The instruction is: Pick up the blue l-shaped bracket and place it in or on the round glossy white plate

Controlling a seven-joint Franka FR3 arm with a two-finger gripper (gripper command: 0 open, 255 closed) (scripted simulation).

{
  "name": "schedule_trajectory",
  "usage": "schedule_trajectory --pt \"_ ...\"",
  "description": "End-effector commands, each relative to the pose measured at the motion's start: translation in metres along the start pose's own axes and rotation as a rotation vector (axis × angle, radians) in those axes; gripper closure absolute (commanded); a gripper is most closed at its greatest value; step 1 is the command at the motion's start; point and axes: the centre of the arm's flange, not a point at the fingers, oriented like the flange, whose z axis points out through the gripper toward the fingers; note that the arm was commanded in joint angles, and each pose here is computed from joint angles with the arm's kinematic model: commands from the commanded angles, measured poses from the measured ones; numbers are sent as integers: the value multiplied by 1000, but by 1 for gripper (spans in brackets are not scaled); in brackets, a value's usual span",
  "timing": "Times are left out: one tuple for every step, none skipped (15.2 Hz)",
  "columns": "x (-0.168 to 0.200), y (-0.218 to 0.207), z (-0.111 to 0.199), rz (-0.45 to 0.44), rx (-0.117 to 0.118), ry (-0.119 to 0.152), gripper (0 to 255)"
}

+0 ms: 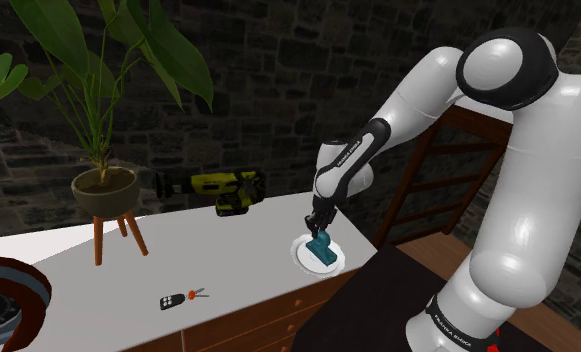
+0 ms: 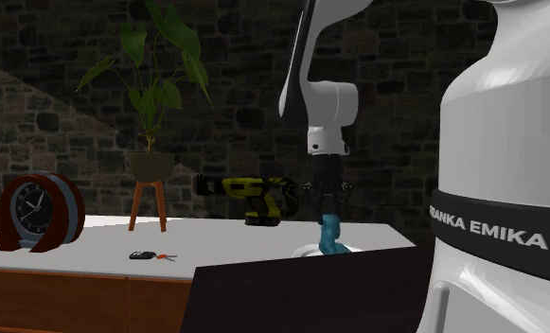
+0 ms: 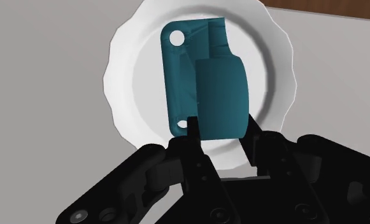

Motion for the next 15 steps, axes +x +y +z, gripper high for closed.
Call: schedule_trajectory --pt "1 0 11 0 0 1 255" --pt "2 0 19 0 0 1 255" --pt "2 0 19 0 0 1 255" --pt "2 0 19 0 0 1 255" --pt "2 0 19 0 0 1 255" --pt "2 0 19 0 0 1 255" --pt "2 0 19 0 0 1 255" --pt "2 0 19 0 0 1 255" --pt "2 0 19 0 0 1 255" --pt "2 0 19 0 0 1 255" --pt "2 0 19 0 0 1 0" --pt "2 0 19 0 0 1 0" --pt "2 0 19 0 0 1 0" --pt "2 0 19 0 0 1 0" --pt "2 0 19 0 0 1 0"
